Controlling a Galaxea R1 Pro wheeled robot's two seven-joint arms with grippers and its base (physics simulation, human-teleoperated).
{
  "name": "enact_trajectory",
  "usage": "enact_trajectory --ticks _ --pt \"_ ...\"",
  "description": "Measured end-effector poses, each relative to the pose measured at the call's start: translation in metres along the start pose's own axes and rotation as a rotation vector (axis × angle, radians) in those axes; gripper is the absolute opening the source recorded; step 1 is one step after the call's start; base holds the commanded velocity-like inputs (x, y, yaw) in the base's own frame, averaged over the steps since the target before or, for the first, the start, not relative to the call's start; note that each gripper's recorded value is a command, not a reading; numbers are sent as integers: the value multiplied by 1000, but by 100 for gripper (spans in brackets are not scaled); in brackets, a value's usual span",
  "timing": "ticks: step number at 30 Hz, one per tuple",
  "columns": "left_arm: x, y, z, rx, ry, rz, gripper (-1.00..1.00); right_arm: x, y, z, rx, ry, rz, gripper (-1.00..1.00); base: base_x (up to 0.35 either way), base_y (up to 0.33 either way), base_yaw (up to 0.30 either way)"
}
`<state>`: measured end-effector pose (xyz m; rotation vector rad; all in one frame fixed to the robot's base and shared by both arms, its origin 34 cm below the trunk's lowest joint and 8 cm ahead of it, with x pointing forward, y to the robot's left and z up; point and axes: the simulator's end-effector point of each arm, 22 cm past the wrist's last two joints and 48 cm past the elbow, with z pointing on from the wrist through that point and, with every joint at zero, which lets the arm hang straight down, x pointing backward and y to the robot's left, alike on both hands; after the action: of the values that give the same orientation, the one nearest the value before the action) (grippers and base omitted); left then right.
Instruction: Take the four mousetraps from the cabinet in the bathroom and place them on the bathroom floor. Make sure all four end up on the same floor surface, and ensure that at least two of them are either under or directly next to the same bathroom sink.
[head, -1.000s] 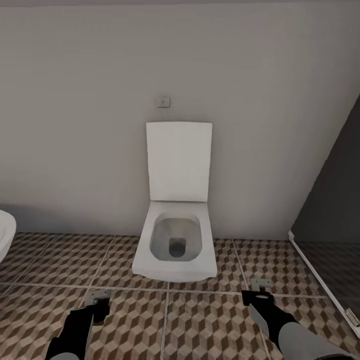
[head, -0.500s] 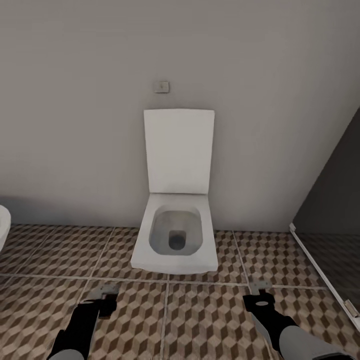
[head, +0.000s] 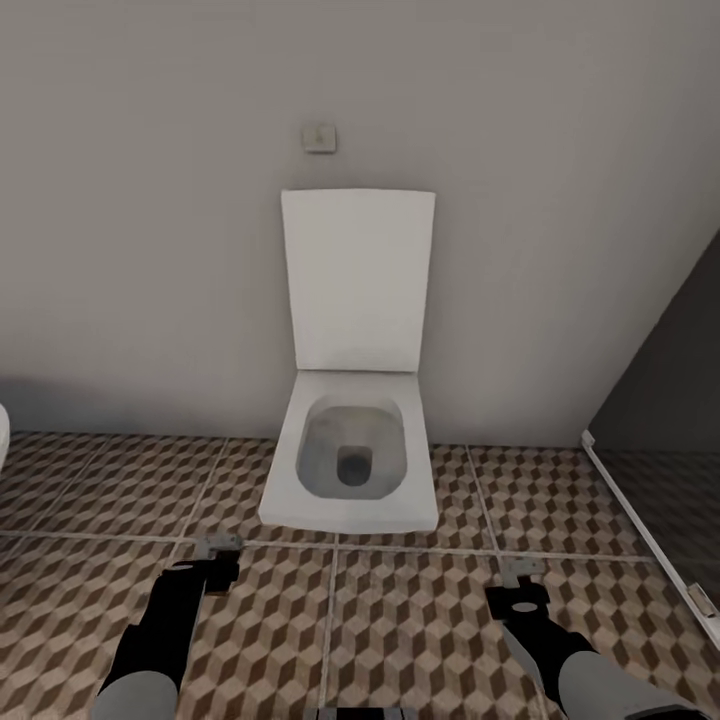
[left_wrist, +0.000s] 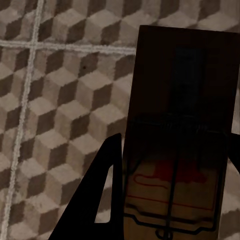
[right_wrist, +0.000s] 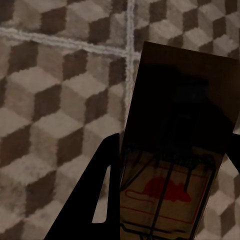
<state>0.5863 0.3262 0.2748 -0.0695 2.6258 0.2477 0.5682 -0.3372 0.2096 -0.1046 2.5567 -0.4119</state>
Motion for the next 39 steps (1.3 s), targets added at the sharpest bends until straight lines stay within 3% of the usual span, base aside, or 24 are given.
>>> enact_trajectory --ticks 17,29,39 --pt "31 -7 23 2 67 27 -100 32 11 17 -10 51 -12 -100 0 0 0" --pt "28 -7 22 2 57 21 -100 32 11 17 -10 51 -14 -100 5 7 0" --pt "29 -9 23 6 59 20 -100 32 11 17 -10 50 -14 -100 160 227 0"
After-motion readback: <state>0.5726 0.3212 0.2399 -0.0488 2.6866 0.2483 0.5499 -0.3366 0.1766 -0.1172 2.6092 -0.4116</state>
